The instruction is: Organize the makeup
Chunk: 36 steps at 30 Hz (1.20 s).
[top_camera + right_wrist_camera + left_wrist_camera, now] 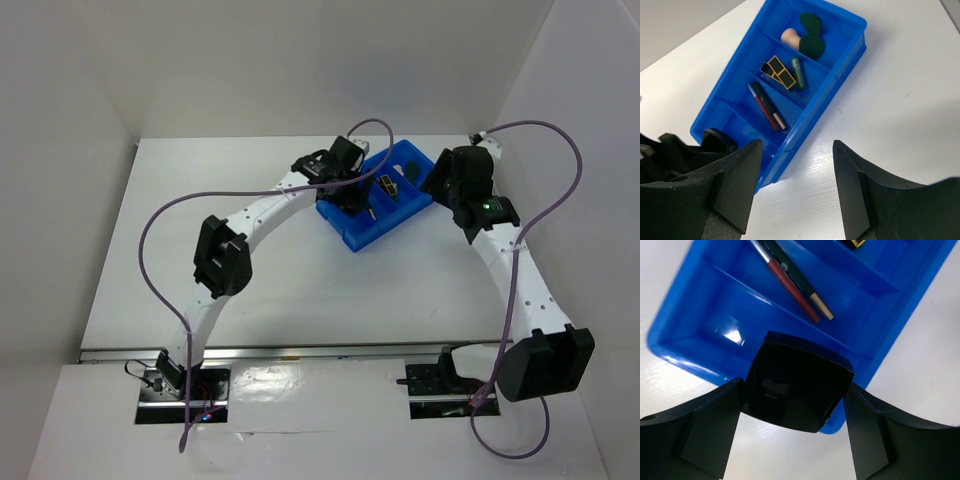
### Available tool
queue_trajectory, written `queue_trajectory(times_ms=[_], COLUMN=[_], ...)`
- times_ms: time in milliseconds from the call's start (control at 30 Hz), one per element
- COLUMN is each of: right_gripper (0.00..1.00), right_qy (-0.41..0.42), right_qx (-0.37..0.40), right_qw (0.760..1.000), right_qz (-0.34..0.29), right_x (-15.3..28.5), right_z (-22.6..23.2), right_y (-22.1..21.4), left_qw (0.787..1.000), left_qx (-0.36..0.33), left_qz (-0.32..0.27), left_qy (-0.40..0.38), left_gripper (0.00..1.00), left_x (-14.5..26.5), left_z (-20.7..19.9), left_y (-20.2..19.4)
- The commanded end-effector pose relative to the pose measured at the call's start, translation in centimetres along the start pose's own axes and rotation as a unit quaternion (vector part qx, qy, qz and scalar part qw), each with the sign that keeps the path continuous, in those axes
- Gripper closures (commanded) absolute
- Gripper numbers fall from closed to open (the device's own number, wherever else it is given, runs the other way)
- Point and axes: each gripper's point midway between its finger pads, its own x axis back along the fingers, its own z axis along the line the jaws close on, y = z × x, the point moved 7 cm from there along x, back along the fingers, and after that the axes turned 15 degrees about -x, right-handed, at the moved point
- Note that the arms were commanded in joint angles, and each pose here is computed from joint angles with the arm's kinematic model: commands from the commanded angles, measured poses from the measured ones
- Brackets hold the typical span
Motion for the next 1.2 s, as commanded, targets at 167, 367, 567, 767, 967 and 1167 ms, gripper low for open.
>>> queue_trajectory(times_ms=[167, 367, 567, 767, 967, 1167], right_gripper=[0.34, 0.34, 0.34, 0.34, 0.34, 0.34], right_qy=[0.018, 0.019, 0.023, 0.02, 0.02, 0.023], right_qx=[-0.019, -0.023, -0.023, -0.025, -0.027, -0.027], right_qw=[1.0, 0.999, 0.999, 0.999, 0.999, 0.999], right_qz=[0.01, 0.018, 0.021, 0.025, 0.026, 0.029], right_x=[-0.1, -0.4, -0.4, -0.4, -0.4, -0.4], right_z=[-1.2, -1.7, -1.6, -1.9, -2.0, -1.9], right_y=[0.6, 0.4, 0.3, 0.4, 0.5, 0.4], left_qw=[0.999, 0.998, 0.999, 0.998, 0.998, 0.998], left_qx=[-0.035, -0.051, -0.051, -0.059, -0.059, -0.062], left_qz=[0.007, 0.004, 0.006, 0.01, 0.007, -0.021], left_qy=[0.023, 0.021, 0.016, 0.009, -0.002, -0.007], left_gripper=[0.52, 0.41, 0.41, 0.39, 0.13, 0.01], left_x=[-2.4, -3.5, -4.8, -5.7, -4.7, -1.8], left_z=[0.4, -0.5, -0.7, -1.3, -1.5, -1.5], left_y=[-0.6, -1.0, -1.3, -1.6, -1.3, 0.6])
